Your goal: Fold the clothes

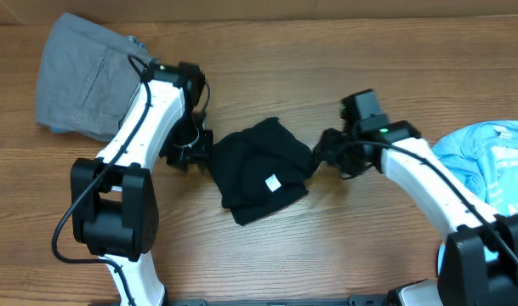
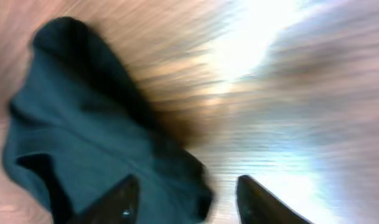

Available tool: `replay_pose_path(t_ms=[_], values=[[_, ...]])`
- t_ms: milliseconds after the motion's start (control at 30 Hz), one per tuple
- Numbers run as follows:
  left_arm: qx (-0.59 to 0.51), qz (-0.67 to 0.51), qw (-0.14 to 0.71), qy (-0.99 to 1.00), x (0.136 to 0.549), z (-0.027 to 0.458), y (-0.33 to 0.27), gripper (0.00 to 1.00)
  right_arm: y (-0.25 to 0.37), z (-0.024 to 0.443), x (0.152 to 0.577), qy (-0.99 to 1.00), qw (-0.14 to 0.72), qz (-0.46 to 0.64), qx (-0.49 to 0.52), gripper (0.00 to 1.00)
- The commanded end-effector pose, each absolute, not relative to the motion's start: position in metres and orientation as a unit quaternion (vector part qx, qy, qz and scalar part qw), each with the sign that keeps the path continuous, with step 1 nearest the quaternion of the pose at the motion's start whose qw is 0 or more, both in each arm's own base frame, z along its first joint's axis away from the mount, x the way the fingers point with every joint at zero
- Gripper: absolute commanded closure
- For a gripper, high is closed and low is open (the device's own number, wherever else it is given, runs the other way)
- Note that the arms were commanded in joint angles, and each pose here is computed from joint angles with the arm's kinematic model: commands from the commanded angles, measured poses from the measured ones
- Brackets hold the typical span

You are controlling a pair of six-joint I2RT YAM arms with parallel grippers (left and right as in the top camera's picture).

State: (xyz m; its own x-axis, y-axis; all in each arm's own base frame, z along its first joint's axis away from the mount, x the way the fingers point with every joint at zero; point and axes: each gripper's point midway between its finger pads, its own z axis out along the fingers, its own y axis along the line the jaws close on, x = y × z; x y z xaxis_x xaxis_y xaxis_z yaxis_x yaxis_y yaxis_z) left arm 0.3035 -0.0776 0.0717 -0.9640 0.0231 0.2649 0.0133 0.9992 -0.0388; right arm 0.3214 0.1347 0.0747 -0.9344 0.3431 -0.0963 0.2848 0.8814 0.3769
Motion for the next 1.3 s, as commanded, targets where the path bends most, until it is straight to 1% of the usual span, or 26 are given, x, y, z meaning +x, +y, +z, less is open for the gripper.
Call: replay_pose_path(t_ms=[0, 67, 167, 233, 267, 367, 433, 500, 600, 700, 800, 833, 867, 900, 933, 1067, 1167, 1267], values=[[-0.015, 0.051, 0.144, -0.988, 0.294, 0.059, -0.087, 0.61, 0.133, 0.086, 0.314, 0.972, 0.074, 0.185, 0.128, 0.48], [-0.015, 0.069, 0.144, -0.987, 0.294, 0.056, -0.093, 0.6, 0.15, 0.09, 0.301, 0.97, 0.046, 0.226, 0.08, 0.5], [-0.032, 0.097, 0.142, -0.985, 0.294, 0.057, -0.102, 0.58, 0.191, 0.103, 0.279, 0.952, 0.016, 0.306, -0.004, 0.53], [-0.032, 0.096, 0.141, -0.985, 0.295, 0.057, -0.101, 0.58, 0.217, 0.109, 0.267, 0.943, 0.008, 0.33, -0.037, 0.53], [-0.035, 0.097, 0.14, -0.985, 0.295, 0.057, -0.101, 0.6, 0.227, 0.11, 0.264, 0.942, 0.007, 0.332, -0.044, 0.52], [-0.031, 0.1, 0.135, -0.985, 0.3, 0.059, -0.097, 0.64, 0.259, 0.109, 0.256, 0.946, 0.015, 0.322, -0.044, 0.47], [-0.024, 0.103, 0.131, -0.986, 0.304, 0.063, -0.094, 0.66, 0.27, 0.102, 0.253, 0.956, 0.024, 0.293, -0.014, 0.46], [-0.017, 0.113, 0.122, -0.986, 0.31, 0.068, -0.093, 0.67, 0.286, 0.096, 0.243, 0.959, 0.023, 0.282, -0.01, 0.46], [-0.012, 0.116, 0.108, -0.987, 0.319, 0.073, -0.089, 0.65, 0.309, 0.086, 0.232, 0.959, 0.025, 0.281, -0.04, 0.46], [-0.013, 0.119, 0.099, -0.988, 0.323, 0.074, -0.089, 0.61, 0.317, 0.068, 0.237, 0.965, 0.04, 0.257, -0.027, 0.44], [-0.014, 0.12, 0.092, -0.988, 0.327, 0.073, -0.09, 0.55, 0.323, 0.052, 0.235, 0.966, 0.021, 0.257, -0.016, 0.43], [-0.014, 0.12, 0.09, -0.989, 0.328, 0.073, -0.09, 0.53, 0.326, 0.049, 0.235, 0.965, 0.016, 0.262, -0.018, 0.47], [-0.014, 0.12, 0.088, -0.989, 0.329, 0.073, -0.09, 0.53, 0.329, 0.049, 0.234, 0.962, 0.012, 0.27, -0.023, 0.6], [-0.015, 0.12, 0.084, -0.989, 0.331, 0.073, -0.09, 0.52, 0.331, 0.05, 0.234, 0.961, 0.012, 0.275, -0.029, 0.84], [-0.015, 0.121, 0.082, -0.989, 0.332, 0.072, -0.091, 0.51, 0.331, 0.05, 0.233, 0.961, 0.011, 0.274, -0.029, 0.96], [-0.015, 0.121, 0.08, -0.989, 0.333, 0.072, -0.091, 0.49, 0.308, 0.054, 0.218, 0.97, -0.027, 0.239, -0.017, 0.96], [-0.016, 0.121, 0.079, -0.989, 0.333, 0.072, -0.091, 0.46, 0.278, 0.057, 0.198, 0.979, -0.064, 0.194, -0.016, 0.96], [-0.016, 0.121, 0.079, -0.989, 0.333, 0.072, -0.091, 0.41, 0.252, 0.053, 0.184, 0.986, -0.091, 0.14, -0.002, 0.96]])
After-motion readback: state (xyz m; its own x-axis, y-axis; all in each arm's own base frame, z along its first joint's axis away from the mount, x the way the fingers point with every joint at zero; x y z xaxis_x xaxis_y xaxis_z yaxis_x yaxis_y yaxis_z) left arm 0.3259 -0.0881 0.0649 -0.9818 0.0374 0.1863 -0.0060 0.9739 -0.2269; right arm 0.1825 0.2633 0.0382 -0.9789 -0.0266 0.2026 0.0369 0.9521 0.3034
